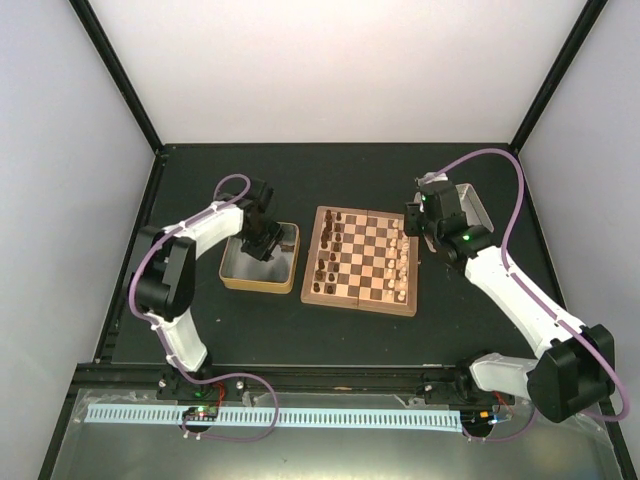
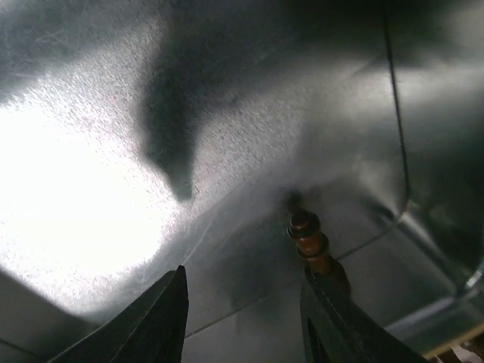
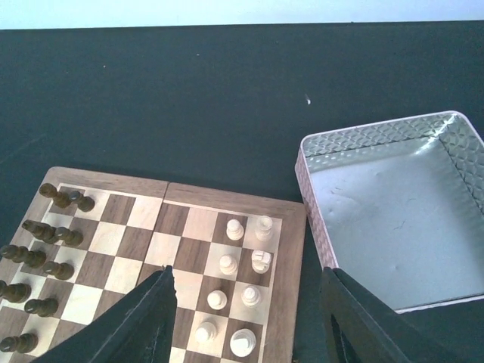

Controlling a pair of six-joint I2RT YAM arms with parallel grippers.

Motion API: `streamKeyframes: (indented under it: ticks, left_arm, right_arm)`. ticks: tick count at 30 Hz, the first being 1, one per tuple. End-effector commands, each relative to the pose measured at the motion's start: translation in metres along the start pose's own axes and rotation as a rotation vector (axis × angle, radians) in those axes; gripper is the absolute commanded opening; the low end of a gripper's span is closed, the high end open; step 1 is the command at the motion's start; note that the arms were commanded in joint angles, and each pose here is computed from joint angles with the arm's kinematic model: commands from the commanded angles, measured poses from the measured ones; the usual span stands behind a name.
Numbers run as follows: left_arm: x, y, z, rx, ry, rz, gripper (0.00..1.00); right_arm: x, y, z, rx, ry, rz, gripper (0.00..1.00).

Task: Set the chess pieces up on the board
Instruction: Pick up the chess piece from the storage box.

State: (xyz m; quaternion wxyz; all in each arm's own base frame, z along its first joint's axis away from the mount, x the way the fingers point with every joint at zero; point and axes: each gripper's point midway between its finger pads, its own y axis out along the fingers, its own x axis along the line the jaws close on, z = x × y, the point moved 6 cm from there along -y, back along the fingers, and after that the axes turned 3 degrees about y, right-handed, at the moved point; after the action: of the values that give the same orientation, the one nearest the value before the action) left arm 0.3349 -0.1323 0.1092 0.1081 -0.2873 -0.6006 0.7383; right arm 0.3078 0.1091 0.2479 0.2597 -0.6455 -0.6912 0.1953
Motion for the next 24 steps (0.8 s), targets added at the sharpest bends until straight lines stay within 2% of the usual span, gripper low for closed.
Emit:
streamKeyframes:
  ticks: [1, 7, 15, 20, 24]
  left_arm:
    - [-0.017, 0.004, -0.001, 0.002, -0.021, 0.036, 0.42]
    - [-0.024, 0.019, 0.001, 0.059, -0.054, 0.065, 0.43]
    - [-0.026, 0.030, -0.002, 0.058, -0.082, 0.066, 0.40]
    - [-0.025, 0.038, -0.004, 0.066, -0.106, 0.059, 0.34]
    - [-0.026, 0.038, -0.006, 0.054, -0.107, 0.046, 0.22]
  right_arm:
    - [-0.005, -0.002, -0.006, -0.045, -0.013, 0.033, 0.53]
    - [-0.006, -0.001, -0.004, -0.038, -0.025, 0.047, 0.53]
    - [-0.007, 0.001, -0.004, -0.036, -0.032, 0.060, 0.54]
    - [-0.007, 0.000, -0.003, -0.035, -0.034, 0.058, 0.54]
    - [-0.007, 0.000, -0.003, -0.037, -0.032, 0.058, 0.54]
